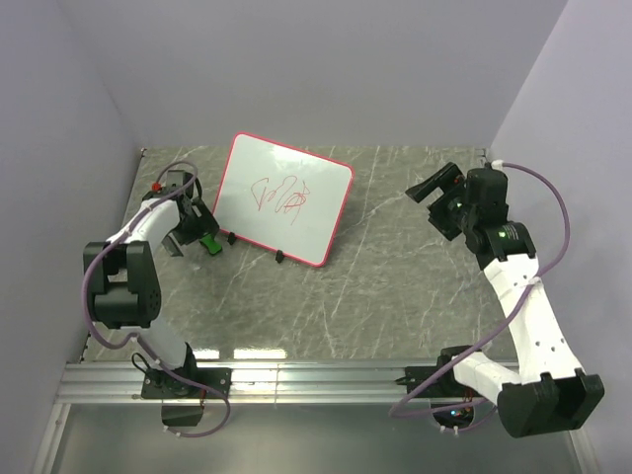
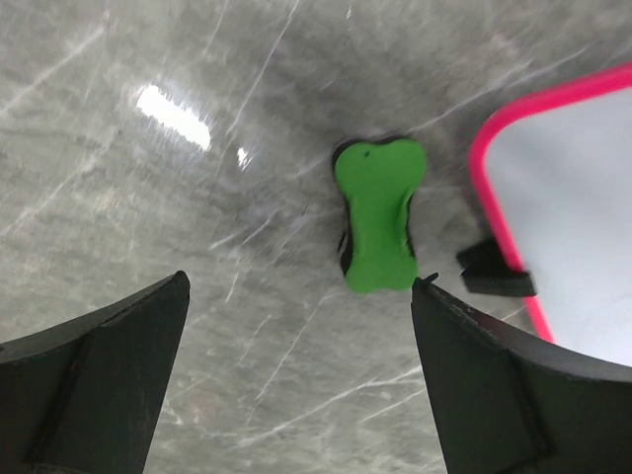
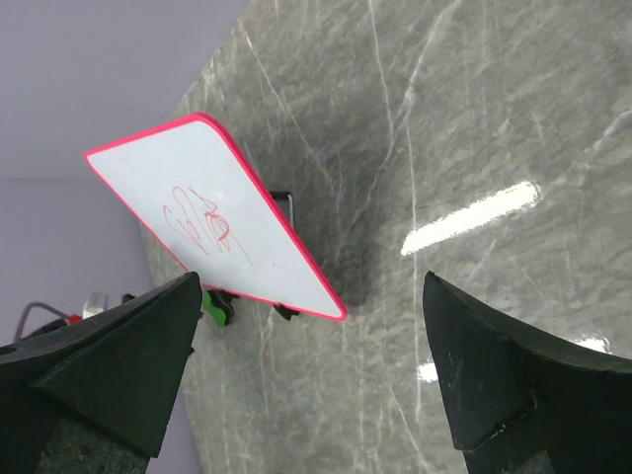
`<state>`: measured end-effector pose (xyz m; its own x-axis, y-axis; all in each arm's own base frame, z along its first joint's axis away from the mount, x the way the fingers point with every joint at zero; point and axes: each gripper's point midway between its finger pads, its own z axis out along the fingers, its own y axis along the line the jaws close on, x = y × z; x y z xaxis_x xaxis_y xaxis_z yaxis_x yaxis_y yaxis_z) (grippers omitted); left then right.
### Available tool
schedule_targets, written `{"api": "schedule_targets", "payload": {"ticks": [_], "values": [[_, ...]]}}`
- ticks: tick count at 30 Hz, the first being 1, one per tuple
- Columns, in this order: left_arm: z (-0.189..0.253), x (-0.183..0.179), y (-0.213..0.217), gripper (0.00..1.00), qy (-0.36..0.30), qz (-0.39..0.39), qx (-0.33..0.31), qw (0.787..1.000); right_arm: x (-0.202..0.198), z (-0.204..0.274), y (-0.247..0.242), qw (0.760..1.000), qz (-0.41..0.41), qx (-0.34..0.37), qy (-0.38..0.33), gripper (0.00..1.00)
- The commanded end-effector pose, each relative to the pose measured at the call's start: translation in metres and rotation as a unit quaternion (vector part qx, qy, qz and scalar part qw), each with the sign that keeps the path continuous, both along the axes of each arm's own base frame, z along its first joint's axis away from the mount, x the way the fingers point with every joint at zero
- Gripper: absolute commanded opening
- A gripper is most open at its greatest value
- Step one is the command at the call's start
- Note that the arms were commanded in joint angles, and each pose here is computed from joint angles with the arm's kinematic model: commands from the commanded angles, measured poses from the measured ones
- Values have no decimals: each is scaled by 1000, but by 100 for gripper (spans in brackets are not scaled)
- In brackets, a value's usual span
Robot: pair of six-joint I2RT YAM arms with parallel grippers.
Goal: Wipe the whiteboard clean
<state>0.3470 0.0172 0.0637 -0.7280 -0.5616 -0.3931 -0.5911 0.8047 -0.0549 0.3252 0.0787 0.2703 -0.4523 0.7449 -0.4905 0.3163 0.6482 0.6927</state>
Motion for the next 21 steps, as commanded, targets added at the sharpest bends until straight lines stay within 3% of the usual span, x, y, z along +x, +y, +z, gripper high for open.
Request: {"api": "schedule_targets", "payload": {"ticks": [1, 13, 21], "values": [[5, 23, 1, 99, -28, -5, 8, 1000, -15, -9, -5, 1000, 6, -21, 9, 100], [-17, 36, -8, 95, -23, 11, -9, 1000, -12, -22, -7, 999, 16, -43, 25, 98], [-32, 25, -5, 88, 31, 11, 29, 999, -11, -26, -8, 998, 17, -52, 26, 98]]}}
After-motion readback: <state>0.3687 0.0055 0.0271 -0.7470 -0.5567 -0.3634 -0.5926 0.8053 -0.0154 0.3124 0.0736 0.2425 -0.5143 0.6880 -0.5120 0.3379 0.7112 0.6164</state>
